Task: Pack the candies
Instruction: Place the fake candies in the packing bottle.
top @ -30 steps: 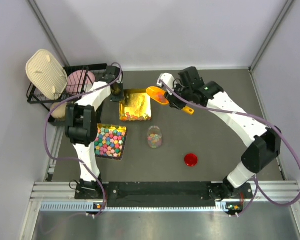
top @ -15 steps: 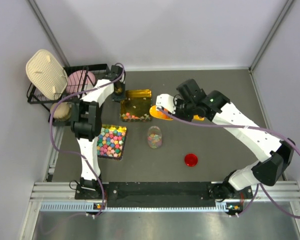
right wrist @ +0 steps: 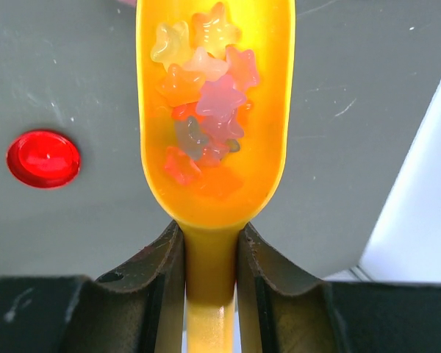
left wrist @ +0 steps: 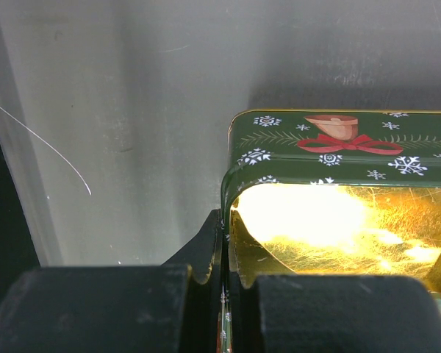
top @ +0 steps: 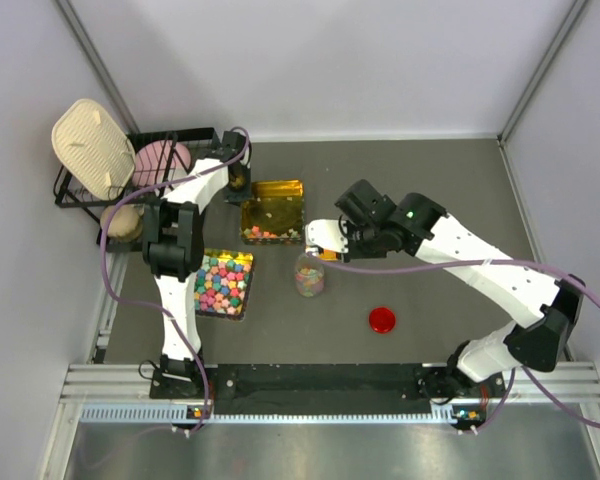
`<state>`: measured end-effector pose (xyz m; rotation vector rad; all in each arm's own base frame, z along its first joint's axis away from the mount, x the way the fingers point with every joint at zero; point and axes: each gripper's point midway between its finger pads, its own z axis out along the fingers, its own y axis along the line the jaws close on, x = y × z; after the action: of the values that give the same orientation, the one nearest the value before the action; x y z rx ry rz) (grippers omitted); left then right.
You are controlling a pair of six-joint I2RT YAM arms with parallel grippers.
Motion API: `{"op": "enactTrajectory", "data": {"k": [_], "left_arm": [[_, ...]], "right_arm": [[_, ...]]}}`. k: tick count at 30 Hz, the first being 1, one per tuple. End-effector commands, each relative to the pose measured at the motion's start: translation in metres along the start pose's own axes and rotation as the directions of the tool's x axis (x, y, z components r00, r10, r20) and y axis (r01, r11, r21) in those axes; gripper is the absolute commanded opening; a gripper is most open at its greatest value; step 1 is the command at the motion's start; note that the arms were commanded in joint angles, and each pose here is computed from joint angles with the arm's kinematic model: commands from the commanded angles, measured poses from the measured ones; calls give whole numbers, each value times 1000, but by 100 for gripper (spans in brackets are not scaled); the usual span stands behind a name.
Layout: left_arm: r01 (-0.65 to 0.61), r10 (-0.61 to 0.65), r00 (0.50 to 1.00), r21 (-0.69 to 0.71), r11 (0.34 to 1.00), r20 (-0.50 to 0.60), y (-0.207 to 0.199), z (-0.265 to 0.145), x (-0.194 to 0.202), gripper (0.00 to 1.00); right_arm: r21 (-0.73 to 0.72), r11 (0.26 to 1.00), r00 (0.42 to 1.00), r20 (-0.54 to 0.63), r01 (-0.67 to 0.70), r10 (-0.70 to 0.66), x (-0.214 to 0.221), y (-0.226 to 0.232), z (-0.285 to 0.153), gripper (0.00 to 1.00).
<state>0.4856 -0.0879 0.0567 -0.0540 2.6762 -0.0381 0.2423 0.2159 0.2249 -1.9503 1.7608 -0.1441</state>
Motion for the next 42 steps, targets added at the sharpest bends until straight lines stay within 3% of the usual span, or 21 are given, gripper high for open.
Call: {"op": "enactTrajectory", "data": {"k": [1,23,42], "left_arm": [[2,-2,1000,6,1000,21,0,-4,-9,0],[6,-6,1000,22,1000,11,-3,-2,-5,0],[6,-7,1000,41,999,29,-5,-12,-7,0]], "right_arm": [[63,995,995,-76,76,-71,2,-12,-8,0],[56,968,945,-236,245,-226,-1,-13,0,0],[78,961,939,-246,266,-240,-12,-26,2,0]]}}
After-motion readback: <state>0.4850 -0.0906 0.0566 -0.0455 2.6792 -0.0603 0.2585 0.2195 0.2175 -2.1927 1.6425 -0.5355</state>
